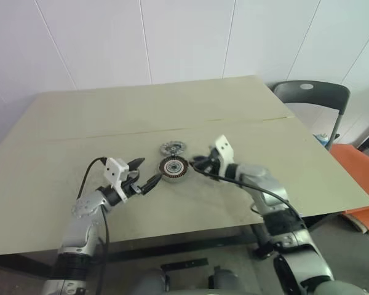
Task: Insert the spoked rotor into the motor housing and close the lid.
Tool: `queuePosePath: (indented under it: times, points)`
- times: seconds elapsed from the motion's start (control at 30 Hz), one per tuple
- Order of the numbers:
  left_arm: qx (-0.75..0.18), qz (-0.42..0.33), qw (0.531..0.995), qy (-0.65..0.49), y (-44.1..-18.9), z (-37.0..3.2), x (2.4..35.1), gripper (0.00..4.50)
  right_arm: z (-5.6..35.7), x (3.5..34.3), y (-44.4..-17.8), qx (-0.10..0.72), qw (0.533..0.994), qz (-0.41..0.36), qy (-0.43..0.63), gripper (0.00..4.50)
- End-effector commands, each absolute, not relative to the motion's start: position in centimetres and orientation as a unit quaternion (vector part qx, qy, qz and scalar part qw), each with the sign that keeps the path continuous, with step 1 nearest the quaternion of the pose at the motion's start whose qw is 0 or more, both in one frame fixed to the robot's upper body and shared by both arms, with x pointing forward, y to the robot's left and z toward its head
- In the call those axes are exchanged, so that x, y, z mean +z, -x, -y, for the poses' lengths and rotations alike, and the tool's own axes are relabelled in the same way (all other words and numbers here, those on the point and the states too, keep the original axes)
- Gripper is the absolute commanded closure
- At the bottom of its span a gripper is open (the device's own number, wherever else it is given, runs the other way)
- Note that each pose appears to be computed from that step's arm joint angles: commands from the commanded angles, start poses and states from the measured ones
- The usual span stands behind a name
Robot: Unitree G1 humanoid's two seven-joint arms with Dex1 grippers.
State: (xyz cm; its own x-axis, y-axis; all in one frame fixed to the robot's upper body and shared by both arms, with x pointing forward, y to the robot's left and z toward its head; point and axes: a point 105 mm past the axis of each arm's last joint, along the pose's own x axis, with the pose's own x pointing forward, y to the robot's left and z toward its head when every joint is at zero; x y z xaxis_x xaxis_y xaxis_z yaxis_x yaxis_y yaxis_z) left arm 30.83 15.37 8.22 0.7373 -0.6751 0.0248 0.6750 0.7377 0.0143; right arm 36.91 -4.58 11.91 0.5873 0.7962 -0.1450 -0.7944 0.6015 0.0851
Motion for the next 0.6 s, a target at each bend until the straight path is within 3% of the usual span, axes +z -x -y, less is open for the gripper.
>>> queuePosePath:
  times: [0.03,0.17,0.3,0.6]
  points:
    - [-0.361,0.046,0.931,-0.018,-31.0,-15.7,10.1,0.00,2.8,16.6,-37.4,0.462,0.886,-0.019,-0.021,3.83]
    - [-0.360,0.046,0.932,-0.019,-31.0,-15.7,10.2,0.00,0.6,14.2,-37.3,0.483,0.869,-0.096,0.048,3.83]
    - [-0.356,0.047,0.933,-0.019,-30.9,-15.9,10.2,0.00,-0.6,12.5,-37.3,0.487,0.856,-0.168,0.047,3.83]
    - [-0.350,0.048,0.935,-0.016,-30.6,-15.8,10.1,0.00,-1.0,11.5,-37.0,0.501,0.839,-0.196,0.088,3.83]
